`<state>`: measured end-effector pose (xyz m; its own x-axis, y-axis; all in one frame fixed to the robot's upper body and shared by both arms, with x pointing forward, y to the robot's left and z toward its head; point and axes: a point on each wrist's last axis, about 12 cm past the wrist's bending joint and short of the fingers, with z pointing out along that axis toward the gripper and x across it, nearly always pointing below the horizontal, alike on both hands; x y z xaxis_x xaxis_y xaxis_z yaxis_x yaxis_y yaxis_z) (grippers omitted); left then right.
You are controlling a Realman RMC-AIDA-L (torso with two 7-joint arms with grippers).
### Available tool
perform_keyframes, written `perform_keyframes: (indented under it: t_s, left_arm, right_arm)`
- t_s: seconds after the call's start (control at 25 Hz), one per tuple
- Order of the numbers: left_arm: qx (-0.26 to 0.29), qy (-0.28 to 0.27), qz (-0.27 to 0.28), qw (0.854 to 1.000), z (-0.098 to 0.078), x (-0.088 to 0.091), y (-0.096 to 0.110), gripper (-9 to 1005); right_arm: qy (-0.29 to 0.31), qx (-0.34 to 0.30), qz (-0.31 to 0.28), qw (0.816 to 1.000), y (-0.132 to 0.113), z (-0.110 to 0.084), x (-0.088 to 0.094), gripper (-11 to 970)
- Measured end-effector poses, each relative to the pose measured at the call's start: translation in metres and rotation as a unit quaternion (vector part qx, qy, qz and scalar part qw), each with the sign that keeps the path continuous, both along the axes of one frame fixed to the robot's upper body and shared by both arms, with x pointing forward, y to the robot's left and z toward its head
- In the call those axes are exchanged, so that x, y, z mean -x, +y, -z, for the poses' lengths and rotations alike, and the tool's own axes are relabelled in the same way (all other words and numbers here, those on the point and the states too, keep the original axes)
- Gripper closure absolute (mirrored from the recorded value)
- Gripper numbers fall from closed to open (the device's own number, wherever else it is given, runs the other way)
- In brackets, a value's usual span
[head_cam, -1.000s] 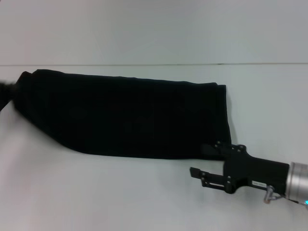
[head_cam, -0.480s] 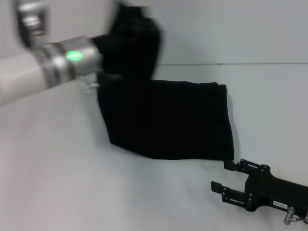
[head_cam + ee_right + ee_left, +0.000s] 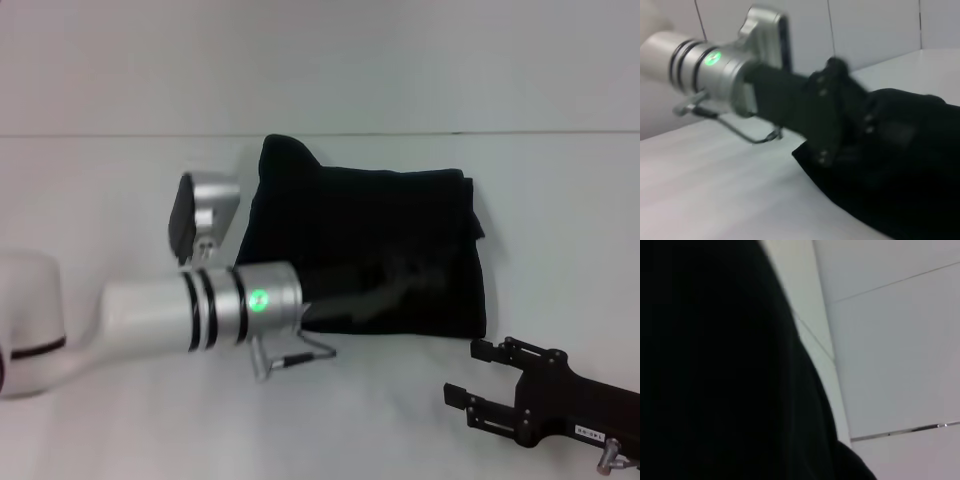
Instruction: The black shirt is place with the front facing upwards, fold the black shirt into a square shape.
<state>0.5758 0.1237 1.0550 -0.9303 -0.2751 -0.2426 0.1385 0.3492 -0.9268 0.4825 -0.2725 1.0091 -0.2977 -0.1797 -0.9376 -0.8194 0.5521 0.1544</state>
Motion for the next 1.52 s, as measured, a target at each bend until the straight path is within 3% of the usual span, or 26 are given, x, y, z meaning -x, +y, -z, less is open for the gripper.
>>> perform_keyframes:
  t_s: [0.12, 0.28, 0.44, 0.52, 0.6, 0.76, 0.92, 1.0, 1.2, 1.52]
  left_arm:
    - [0.002, 0.006, -0.003, 1.000, 0.009, 0.010, 0.007, 938]
    - [0.005, -0.001, -0.002, 1.000, 0.008, 0.011, 0.008, 935]
    - [0.005, -0.011, 0.003, 1.000, 0.005, 0.008, 0.007, 932]
    - [0.006, -0.016, 0.004, 1.000, 0.003, 0.007, 0.007, 931]
    - [0.005, -0.021, 0.004, 1.000, 0.003, 0.006, 0.007, 929]
    - [-0.004, -0.033, 0.003, 0.999, 0.003, 0.004, 0.010, 926]
    - [-0.009, -0.048, 0.005, 0.999, 0.002, 0.003, 0.011, 923]
    - [-0.010, -0.054, 0.008, 0.998, 0.001, 0.003, 0.011, 922]
    - [-0.012, -0.068, 0.014, 0.998, -0.001, 0.002, 0.011, 918]
    - [-0.002, -0.090, 0.037, 0.995, -0.007, 0.004, 0.010, 912]
  right_arm:
    - [-0.001, 0.002, 0.003, 1.000, 0.000, 0.000, -0.001, 257]
    - [-0.006, -0.004, 0.015, 1.000, -0.002, -0.002, -0.005, 259]
    - [0.014, -0.055, 0.063, 0.996, -0.009, -0.010, -0.011, 261]
    - [0.074, -0.127, 0.115, 0.982, -0.017, -0.020, -0.023, 262]
    - [0.104, -0.152, 0.132, 0.974, -0.020, -0.024, -0.029, 264]
    - [0.235, -0.227, 0.185, 0.927, -0.031, -0.040, -0.059, 266]
    - [0.336, -0.250, 0.227, 0.879, -0.033, -0.052, -0.088, 268]
    - [0.365, -0.248, 0.234, 0.866, -0.029, -0.058, -0.100, 269]
    - [0.394, -0.221, 0.225, 0.863, -0.007, -0.064, -0.116, 272]
    - [0.421, -0.211, 0.233, 0.851, 0.019, -0.049, -0.116, 277]
